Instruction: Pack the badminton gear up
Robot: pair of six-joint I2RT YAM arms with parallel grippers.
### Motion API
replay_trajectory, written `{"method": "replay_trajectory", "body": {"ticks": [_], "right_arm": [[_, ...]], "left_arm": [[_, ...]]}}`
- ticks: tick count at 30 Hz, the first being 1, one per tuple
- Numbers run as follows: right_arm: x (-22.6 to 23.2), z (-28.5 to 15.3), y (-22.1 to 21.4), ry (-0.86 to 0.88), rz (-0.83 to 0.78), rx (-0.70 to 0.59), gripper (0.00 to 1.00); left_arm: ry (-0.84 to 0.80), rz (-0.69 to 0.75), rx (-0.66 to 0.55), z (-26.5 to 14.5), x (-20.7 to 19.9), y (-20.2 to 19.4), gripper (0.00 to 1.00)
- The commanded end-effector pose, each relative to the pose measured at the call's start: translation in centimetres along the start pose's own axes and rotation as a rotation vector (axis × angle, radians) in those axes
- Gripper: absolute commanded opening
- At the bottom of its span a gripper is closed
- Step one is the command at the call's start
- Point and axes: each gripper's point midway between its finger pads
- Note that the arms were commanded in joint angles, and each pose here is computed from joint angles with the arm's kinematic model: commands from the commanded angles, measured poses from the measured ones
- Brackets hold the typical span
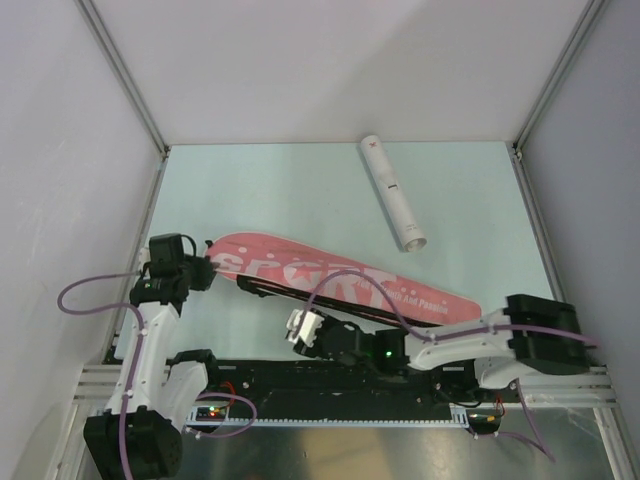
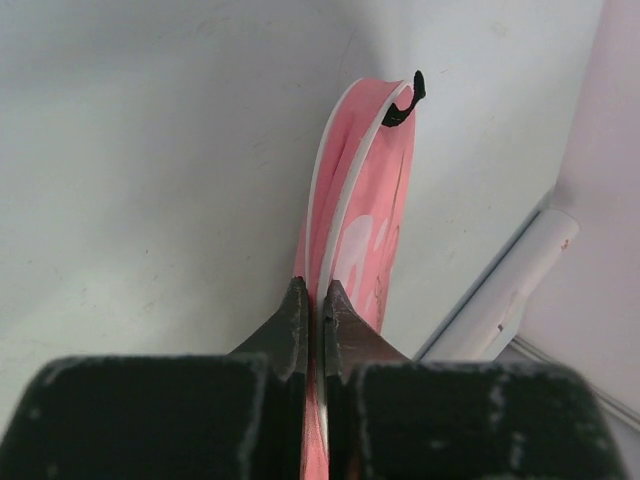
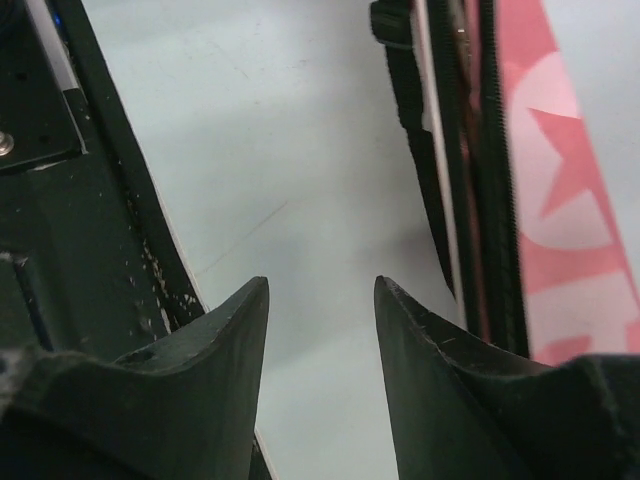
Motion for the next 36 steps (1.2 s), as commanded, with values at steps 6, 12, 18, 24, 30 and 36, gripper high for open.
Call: {"method": "replay_trajectory", "body": {"ticks": [6, 12, 18, 24, 30, 36], "right_arm": [[-0.8, 7.3, 1.9, -0.152, 0.054, -0.081, 0.54], [-3.8, 10.0, -1.1, -0.308, 0.021, -0.028, 0.62], [-5.8, 11.5, -3.2, -0.384, -0.030, 0.015, 0.71], [-6.3, 12.6, -5.3, -0.347, -0.015, 0.067, 0.53], [-4.8, 10.2, -8.4, -0.301, 0.011, 0.238, 0.10], [-3.3, 5.1, -7.8, -0.295, 0.025, 0.333, 0.00]], "left_arm": [[-0.041, -0.112, -0.021, -2.4, -1.7, 0.4, 0.00], [-0.045, -0.113, -0.028, -3.1, -1.7, 0.5, 0.00], [-0.049, -0.106, -0.036, -3.5, -1.9, 0.7, 0.00], [-0.054, -0.105, -0.057, -3.7, -2.1, 1.1, 0.00], [-0.065, -0.099, -0.153, -3.8, -2.6, 2.8, 0.00], [-0.069, -0.069, -0.251, -4.0, -2.8, 4.6, 0.00]]}}
Point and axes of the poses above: each gripper's point midway between its finger pads, its own z axis out along the fingers, its own x axis along the line the jaws close on, y = z × x, and after that the axes turned 15 degrees about -z, right-handed
